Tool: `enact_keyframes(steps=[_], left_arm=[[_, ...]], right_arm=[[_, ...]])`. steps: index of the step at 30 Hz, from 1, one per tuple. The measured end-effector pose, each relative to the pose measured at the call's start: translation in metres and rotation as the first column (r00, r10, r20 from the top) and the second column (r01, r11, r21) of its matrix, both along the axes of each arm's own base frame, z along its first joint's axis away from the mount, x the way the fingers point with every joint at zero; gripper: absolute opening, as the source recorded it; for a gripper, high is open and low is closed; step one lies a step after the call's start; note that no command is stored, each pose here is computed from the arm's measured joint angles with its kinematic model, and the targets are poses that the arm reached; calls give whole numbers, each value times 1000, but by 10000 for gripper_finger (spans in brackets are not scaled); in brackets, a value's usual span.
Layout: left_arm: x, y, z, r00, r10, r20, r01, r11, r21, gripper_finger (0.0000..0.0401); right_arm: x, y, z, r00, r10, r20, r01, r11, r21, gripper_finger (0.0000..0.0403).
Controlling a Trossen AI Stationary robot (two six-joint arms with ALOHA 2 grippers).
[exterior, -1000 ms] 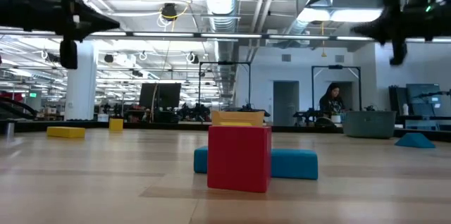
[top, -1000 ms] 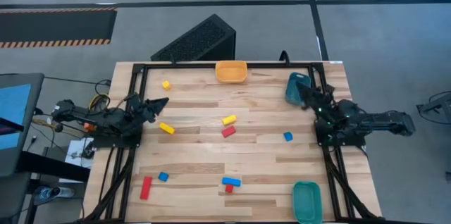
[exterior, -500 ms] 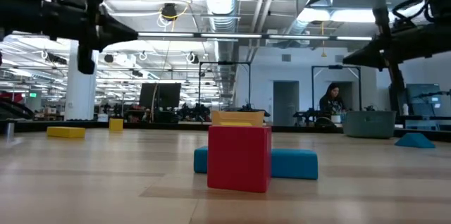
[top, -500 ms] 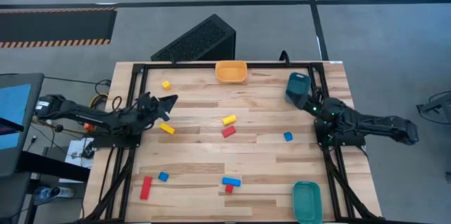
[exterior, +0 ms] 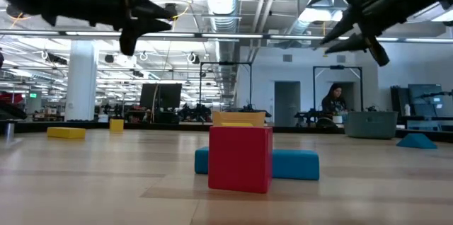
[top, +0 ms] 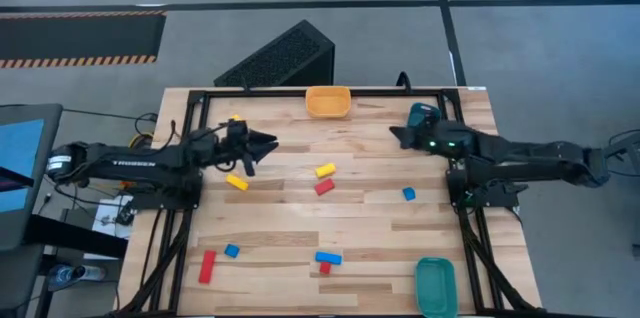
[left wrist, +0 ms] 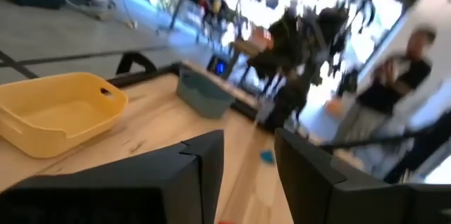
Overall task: Sort & place blocks by color
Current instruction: Put the top right blue block into the blue bin
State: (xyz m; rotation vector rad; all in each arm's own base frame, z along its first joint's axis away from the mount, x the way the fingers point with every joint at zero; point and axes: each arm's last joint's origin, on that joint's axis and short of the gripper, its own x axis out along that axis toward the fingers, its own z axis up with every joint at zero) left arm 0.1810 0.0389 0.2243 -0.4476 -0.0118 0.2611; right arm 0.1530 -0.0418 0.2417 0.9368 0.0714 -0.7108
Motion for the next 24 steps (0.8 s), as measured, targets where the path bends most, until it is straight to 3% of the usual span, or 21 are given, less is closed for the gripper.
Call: enact_keyframes(steps=[4,7,10,17,21,24], left_arm=[[13,8,11,995,-19,-97,28,996,85,117],[21,11,20,995,-13,-103,28,987,156,117],[26,13,27,994,-13,-107,35,978,203,117],[34,15,15,980,-13,-198,55,976,212,117],[39,16,4,969,-32,-243,75,982,172,117],[43,17,-1,964,-43,-261,85,985,152,117]], right_arm=[[13,4,11,959,18,-282,8,996,92,135],[16,11,17,847,61,-527,27,987,159,143],[23,21,17,733,115,-670,34,978,206,158],[40,51,-22,569,307,-763,86,900,427,239],[45,67,-43,511,334,-792,155,870,467,281],[45,73,-57,460,334,-823,176,874,454,293]])
